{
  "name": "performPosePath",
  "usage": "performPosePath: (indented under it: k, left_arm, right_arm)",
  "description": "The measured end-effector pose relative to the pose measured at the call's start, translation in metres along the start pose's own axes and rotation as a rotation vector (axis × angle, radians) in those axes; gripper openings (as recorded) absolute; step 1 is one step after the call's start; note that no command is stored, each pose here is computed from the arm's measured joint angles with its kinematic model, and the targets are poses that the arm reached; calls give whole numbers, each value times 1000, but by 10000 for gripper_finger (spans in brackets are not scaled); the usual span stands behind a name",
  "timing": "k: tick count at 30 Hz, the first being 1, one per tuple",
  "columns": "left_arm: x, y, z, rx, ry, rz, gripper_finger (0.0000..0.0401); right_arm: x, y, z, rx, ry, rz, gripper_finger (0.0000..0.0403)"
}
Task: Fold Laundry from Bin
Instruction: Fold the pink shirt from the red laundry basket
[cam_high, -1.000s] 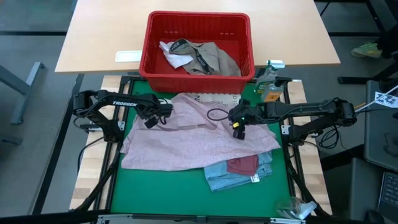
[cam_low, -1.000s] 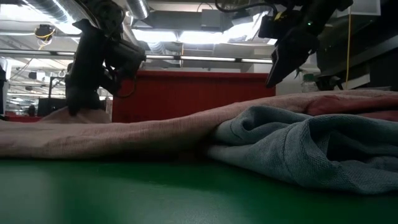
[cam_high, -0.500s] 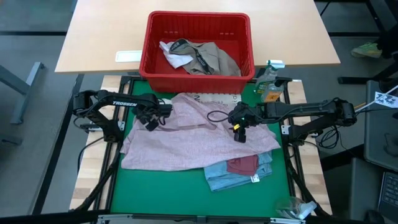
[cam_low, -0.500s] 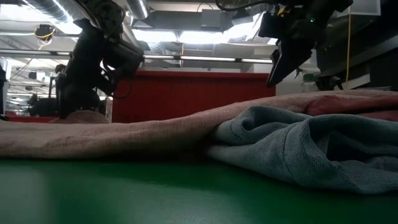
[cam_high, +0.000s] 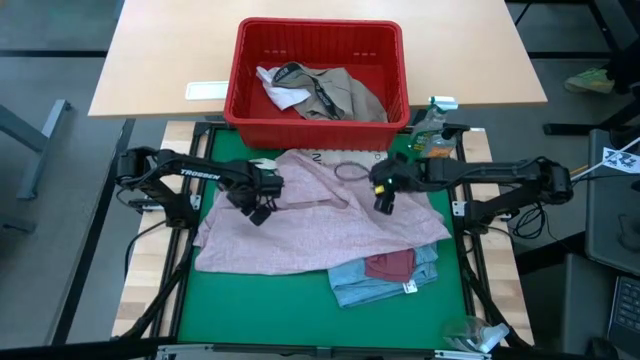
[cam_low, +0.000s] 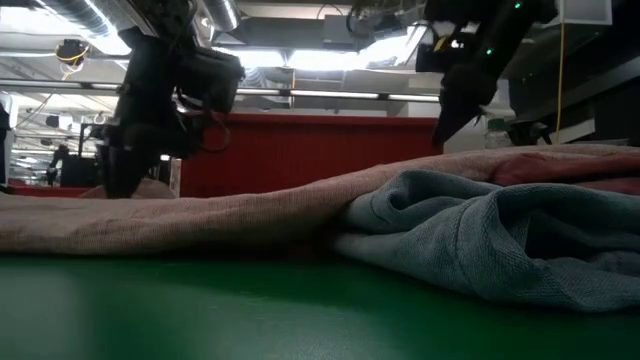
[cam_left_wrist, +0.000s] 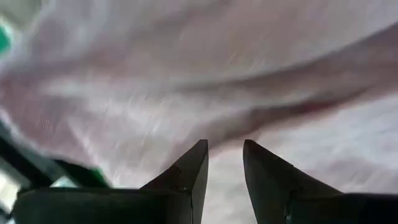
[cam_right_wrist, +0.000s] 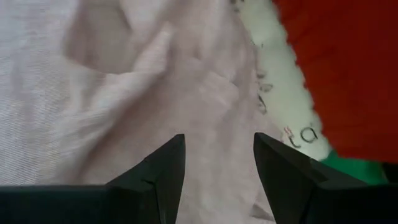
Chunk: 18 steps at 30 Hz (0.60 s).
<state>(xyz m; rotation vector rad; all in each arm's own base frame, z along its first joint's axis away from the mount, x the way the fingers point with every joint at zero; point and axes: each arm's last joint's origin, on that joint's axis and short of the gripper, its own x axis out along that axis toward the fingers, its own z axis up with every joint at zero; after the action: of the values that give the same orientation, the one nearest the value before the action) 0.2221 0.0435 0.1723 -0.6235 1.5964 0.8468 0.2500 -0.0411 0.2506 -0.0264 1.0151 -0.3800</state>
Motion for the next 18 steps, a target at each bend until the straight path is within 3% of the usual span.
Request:
performPosePath:
  k: [8, 18]
  left_arm:
    - [-2, -14, 6, 14, -113, -96, 99]
    - [-3, -18, 11, 8, -166, -131, 100]
  right_arm:
    - [19, -50, -3, 178, 60, -3, 191]
    - [83, -69, -9, 244, 200, -40, 191]
